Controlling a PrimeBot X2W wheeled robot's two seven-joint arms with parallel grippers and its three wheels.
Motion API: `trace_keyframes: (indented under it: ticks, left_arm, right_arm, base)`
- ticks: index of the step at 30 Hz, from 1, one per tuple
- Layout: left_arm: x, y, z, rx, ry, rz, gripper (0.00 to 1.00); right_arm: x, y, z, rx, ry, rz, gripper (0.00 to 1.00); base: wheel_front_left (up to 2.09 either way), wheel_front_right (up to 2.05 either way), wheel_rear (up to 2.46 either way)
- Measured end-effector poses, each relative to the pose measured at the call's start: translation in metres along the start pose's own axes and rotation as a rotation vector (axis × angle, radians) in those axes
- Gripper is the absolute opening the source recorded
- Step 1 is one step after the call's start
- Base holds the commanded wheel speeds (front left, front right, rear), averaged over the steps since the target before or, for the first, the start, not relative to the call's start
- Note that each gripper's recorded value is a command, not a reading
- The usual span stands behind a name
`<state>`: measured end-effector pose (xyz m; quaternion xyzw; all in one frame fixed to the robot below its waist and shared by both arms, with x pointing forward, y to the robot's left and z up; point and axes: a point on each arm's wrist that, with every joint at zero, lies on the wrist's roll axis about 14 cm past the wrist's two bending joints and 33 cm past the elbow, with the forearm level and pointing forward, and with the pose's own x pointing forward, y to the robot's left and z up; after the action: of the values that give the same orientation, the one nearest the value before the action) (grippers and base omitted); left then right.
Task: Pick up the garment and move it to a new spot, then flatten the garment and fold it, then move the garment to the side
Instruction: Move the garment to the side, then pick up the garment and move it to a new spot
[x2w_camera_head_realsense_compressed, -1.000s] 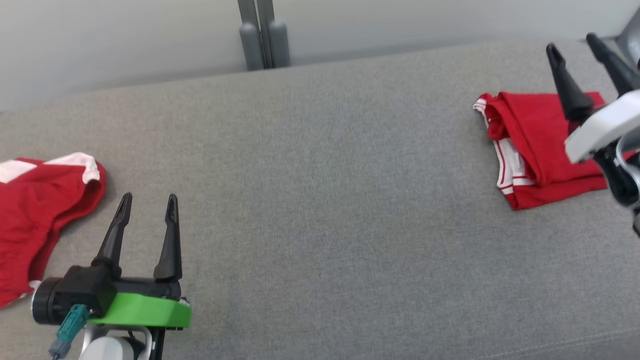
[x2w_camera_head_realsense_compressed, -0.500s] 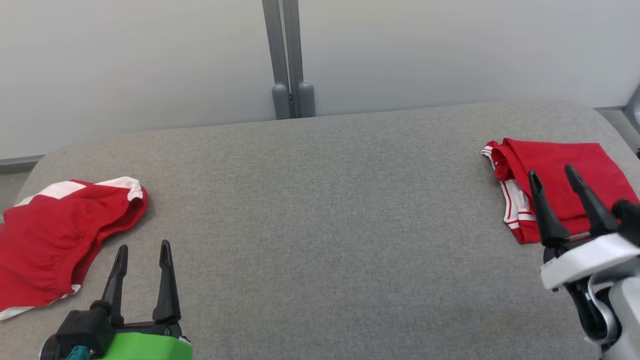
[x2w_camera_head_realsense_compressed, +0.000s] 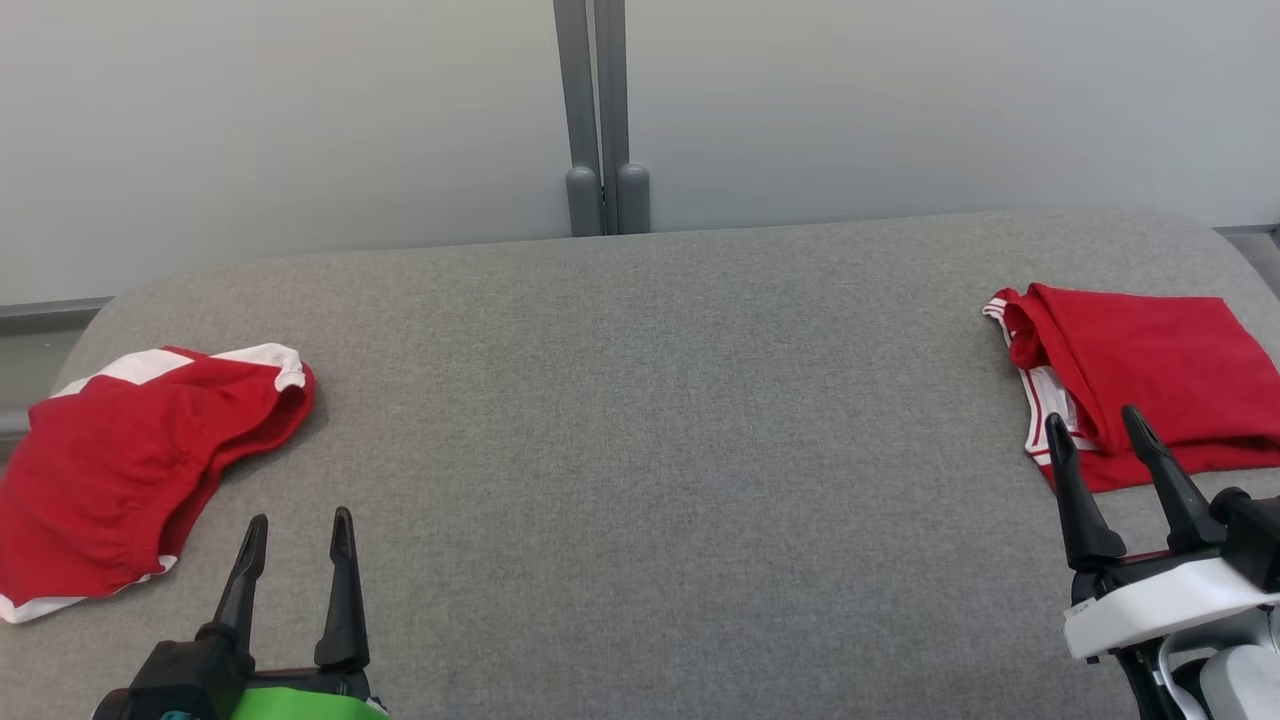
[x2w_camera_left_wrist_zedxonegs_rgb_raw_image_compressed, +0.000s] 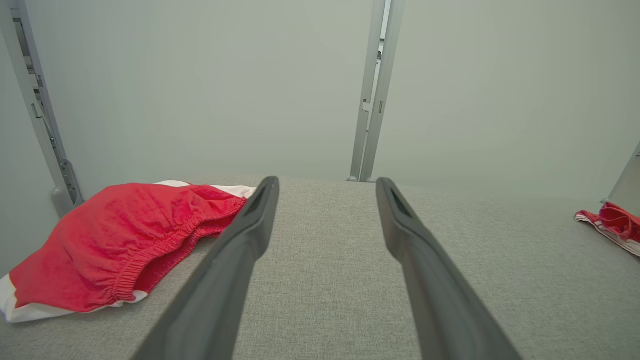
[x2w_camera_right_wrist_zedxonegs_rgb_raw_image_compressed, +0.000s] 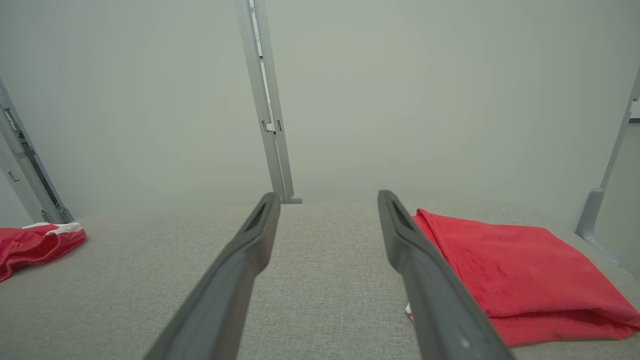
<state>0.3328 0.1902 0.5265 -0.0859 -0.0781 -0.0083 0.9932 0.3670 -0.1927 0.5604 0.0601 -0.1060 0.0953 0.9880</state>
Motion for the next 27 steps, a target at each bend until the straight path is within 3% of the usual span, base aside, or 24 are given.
trace_keyframes:
  ticks: [20, 27]
  left_arm:
    - [0.004, -0.003, -0.008, 0.030, 0.025, -0.017, 1.00]
    - [-0.004, 0.018, -0.005, 0.048, 0.019, 0.052, 1.00]
  right_arm:
    - [0.000, 0.001, -0.012, -0.011, 0.036, -0.002, 1.00]
    - [0.012, 0.023, -0.021, 0.012, 0.052, 0.063, 1.00]
  base:
    - [0.00, 0.00, 0.00]
    - [0.00, 0.00, 0.00]
